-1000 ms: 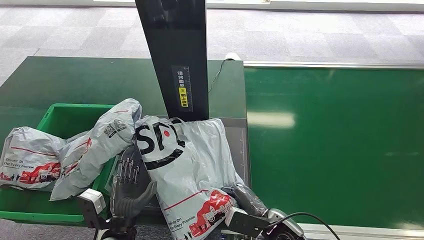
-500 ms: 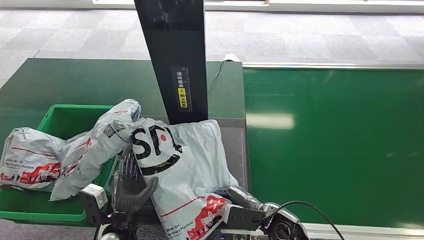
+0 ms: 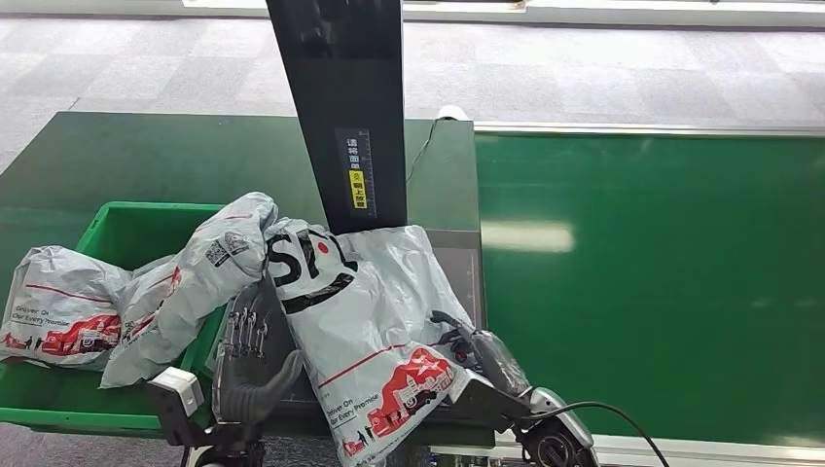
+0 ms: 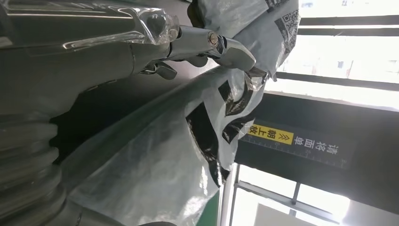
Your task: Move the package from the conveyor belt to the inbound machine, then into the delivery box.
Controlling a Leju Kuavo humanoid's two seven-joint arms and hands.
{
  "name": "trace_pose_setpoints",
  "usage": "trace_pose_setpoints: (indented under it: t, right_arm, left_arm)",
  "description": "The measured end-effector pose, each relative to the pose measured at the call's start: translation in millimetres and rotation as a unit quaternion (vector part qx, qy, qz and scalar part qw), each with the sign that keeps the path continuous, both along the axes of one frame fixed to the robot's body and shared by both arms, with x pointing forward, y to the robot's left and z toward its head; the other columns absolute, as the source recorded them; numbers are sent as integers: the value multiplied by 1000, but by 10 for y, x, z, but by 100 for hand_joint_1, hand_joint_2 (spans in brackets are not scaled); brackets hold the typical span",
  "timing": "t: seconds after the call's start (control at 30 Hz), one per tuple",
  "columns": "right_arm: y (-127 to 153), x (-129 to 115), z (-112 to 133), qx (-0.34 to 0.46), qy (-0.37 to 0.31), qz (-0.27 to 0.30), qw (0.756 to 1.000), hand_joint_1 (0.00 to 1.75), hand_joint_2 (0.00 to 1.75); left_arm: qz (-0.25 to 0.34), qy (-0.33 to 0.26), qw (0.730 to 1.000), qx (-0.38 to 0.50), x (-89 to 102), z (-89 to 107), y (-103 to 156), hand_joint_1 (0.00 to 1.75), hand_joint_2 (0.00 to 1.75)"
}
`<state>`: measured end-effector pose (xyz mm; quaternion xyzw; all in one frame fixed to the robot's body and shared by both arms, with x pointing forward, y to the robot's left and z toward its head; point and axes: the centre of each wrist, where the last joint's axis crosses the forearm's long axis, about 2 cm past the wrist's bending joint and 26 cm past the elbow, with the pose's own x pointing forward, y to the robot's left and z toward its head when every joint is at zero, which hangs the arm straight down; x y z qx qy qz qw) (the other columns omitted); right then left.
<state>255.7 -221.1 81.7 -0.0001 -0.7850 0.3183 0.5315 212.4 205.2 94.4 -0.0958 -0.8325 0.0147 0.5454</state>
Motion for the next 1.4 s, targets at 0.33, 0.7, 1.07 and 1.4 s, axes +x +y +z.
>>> trace_pose_setpoints:
  t: [0.33, 0.7, 1.07, 1.4]
  right_arm:
    - [-151, -101, 274, 153, -134, -141, 969, 0, 175]
    - [-166, -193, 367, 185, -154, -164, 957, 0, 175]
    - [-168, -249, 314, 147, -108, -159, 970, 0, 175]
    - [-168, -250, 306, 146, -106, -159, 971, 0, 175]
  left_arm:
    - [2, -7, 1000, -2, 43, 26, -4, 0, 175]
    - [68, -47, 996, 43, 62, 53, 25, 0, 175]
    - [169, -113, 974, 103, 20, 226, 103, 0, 175]
    - [172, -117, 973, 102, 12, 247, 111, 0, 175]
